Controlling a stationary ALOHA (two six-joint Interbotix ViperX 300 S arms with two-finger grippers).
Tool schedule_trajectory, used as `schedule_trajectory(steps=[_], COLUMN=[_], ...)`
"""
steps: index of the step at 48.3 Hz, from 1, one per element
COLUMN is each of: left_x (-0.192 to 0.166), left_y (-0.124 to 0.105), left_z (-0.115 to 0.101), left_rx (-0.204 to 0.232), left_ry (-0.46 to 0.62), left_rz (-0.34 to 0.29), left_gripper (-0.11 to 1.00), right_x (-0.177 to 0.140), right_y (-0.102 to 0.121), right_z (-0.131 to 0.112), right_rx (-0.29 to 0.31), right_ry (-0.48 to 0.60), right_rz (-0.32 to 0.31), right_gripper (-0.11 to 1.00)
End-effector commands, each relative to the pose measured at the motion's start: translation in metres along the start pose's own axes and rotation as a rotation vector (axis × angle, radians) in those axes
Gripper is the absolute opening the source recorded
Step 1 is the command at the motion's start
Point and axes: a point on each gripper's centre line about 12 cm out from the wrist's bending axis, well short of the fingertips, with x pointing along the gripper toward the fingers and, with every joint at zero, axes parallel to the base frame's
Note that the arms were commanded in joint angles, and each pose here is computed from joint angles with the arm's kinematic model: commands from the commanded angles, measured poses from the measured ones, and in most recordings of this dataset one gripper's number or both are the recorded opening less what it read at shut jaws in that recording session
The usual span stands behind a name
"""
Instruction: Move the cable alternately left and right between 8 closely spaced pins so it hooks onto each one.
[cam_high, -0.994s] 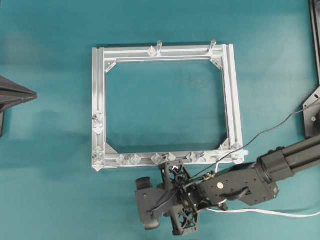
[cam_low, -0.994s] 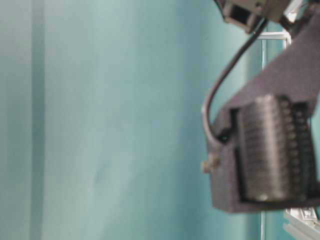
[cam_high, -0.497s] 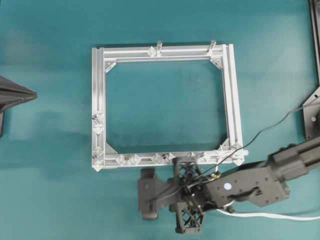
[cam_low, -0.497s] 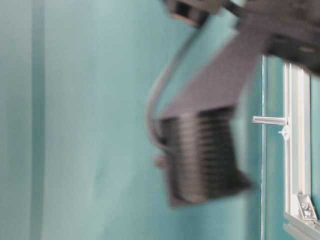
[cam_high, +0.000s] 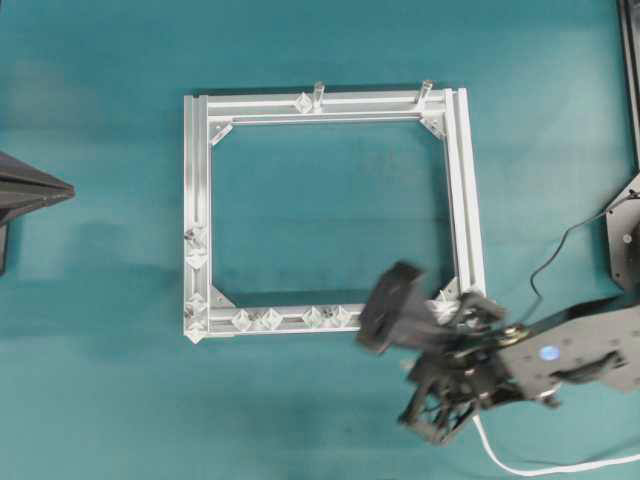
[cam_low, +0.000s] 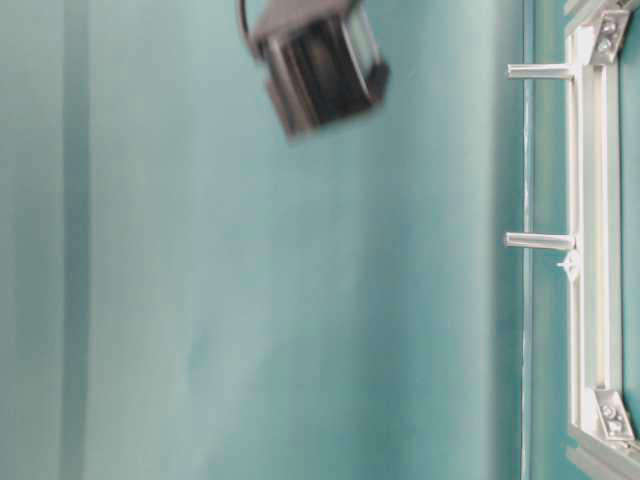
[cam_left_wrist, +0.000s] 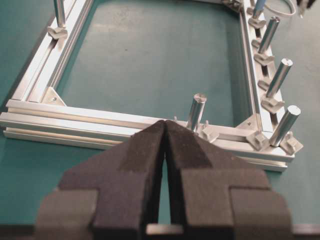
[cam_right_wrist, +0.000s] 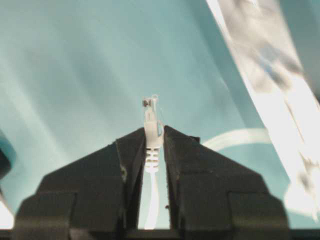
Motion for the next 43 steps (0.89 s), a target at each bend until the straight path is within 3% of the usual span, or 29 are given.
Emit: schedule_trajectory(steps=[1,11,23,32,43], left_x=[0.001,0.001,0.000,0.000,0.000], left_y=[-0.001,0.000,-0.001,-0.001,-0.001], left_z=[0.005,0.005,0.005,0.006,0.006], left_rx=[-0.005,-0.004,-0.004,-0.004,-0.005], left_ry=[-0.010,-0.009,-0.012,-0.012,-0.010], left_rz=[-0.003,-0.001,-0.001,-0.001,-0.003], left_gripper=[0.00,0.00,0.00,0.00,0.00], right_x=[-0.021,-0.034,-0.033,-0.029,-0.024], right_y=[-0.009,-0.031,-0.037,-0.041,-0.044], right_z=[0.001,0.008,0.021,0.022,0.021], right_rx=[0.080,0.269,0.478,0.566,0.603], right_ry=[-0.032,-0.128,-0.171,-0.175,-0.173], right_rz=[0.009,-0.045,-0.036,-0.037,-0.035], right_gripper=[0.13,0.13,0.13,0.13,0.13])
